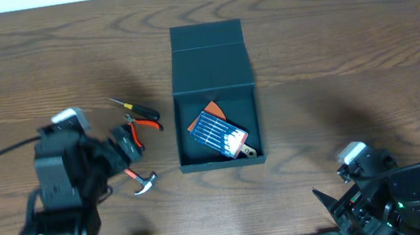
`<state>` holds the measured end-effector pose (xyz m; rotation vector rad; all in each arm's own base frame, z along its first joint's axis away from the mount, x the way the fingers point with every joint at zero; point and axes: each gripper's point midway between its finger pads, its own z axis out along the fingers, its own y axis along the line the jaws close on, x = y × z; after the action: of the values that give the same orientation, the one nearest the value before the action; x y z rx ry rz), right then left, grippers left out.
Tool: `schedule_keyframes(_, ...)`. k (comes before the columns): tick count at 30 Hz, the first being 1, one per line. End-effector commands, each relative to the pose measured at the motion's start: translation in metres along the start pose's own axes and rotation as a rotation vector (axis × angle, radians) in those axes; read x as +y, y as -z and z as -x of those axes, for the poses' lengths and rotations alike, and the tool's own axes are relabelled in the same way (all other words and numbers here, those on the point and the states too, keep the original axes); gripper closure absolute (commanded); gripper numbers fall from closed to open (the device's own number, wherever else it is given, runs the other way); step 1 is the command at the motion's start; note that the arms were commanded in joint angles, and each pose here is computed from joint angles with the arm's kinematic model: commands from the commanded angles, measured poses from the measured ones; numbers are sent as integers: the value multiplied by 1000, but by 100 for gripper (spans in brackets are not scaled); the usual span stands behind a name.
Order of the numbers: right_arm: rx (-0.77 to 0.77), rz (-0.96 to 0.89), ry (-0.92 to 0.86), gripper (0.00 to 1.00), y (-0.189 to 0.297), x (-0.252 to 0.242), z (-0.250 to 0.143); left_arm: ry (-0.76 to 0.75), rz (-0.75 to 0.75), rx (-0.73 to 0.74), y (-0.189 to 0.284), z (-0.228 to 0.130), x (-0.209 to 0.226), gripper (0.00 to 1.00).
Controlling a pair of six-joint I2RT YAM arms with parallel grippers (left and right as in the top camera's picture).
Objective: Pack container
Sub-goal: 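Reach the left gripper down to the hammer handle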
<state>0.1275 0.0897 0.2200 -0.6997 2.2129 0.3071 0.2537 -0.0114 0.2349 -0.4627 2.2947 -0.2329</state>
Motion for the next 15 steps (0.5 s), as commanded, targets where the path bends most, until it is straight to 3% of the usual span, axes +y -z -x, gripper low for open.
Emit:
schedule_keyframes(1,-3,-16,-20,1,0,-3,-1,232,119,-9,-7,22,9,1)
schedule_keyframes(8,-3,-16,-20,1,0,-3,-1,246,185,92,-44,35,6,1)
schedule_keyframes(12,-3,-16,-20,1,0,-3,-1,457,309,193,-57,16,40,1)
schedule_keyframes(15,-3,-16,-20,1,0,-3,-1,555,301,252,-64,9,55,1)
